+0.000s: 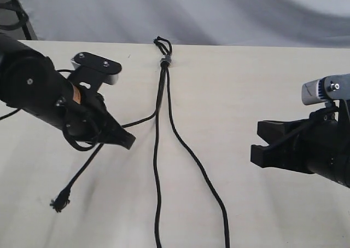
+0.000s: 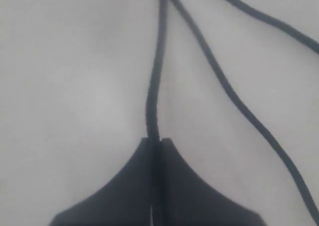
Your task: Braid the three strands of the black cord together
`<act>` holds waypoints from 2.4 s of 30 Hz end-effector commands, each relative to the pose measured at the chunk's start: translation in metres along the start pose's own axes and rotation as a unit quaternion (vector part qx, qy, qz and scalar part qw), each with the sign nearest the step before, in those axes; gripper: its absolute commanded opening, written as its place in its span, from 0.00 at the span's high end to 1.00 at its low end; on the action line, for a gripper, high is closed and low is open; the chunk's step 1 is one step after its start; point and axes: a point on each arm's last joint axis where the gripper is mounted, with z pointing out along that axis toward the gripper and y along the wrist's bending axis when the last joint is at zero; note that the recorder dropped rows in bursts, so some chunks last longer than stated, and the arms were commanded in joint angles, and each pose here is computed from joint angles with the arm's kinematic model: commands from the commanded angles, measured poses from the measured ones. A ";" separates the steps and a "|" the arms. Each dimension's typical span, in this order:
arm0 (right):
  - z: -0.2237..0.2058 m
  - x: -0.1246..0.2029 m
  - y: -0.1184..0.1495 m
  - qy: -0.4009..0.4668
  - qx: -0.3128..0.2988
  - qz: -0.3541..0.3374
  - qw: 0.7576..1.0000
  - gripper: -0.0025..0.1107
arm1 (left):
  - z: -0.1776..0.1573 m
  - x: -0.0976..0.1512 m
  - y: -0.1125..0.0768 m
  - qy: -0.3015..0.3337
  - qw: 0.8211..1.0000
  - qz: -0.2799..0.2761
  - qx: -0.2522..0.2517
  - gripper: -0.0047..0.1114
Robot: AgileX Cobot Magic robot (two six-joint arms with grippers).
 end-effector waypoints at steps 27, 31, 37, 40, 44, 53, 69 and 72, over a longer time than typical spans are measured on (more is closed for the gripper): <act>0.001 -0.017 0.005 0.073 0.013 0.009 0.997 0.98 | 0.027 0.071 0.055 -0.011 0.991 -0.122 -0.047 0.68; 0.010 -0.024 0.014 0.122 0.007 0.019 0.992 0.97 | 0.027 0.071 0.055 -0.012 0.991 -0.122 -0.047 0.55; 0.045 -0.010 0.064 0.197 -0.054 -0.036 0.978 0.74 | 0.027 0.071 0.055 -0.012 0.991 -0.122 -0.047 0.53; 0.067 -0.003 0.091 0.236 -0.072 -0.063 0.967 0.61 | 0.027 0.071 0.055 -0.012 0.991 -0.122 -0.047 0.53; 0.099 0.010 0.116 0.307 -0.069 -0.093 0.945 0.58 | 0.027 0.072 0.055 -0.010 0.991 -0.122 -0.047 0.53; 0.151 0.032 0.151 0.374 -0.066 -0.140 0.914 0.58 | 0.027 0.072 0.055 -0.010 0.991 -0.122 -0.047 0.53; 0.170 0.040 0.147 0.386 -0.049 -0.202 0.899 0.86 | 0.028 0.073 0.055 -0.007 0.992 -0.120 -0.047 0.53; 0.170 0.038 0.149 0.385 -0.049 -0.201 0.900 0.80 | 0.028 0.073 0.055 -0.007 0.992 -0.120 -0.047 0.53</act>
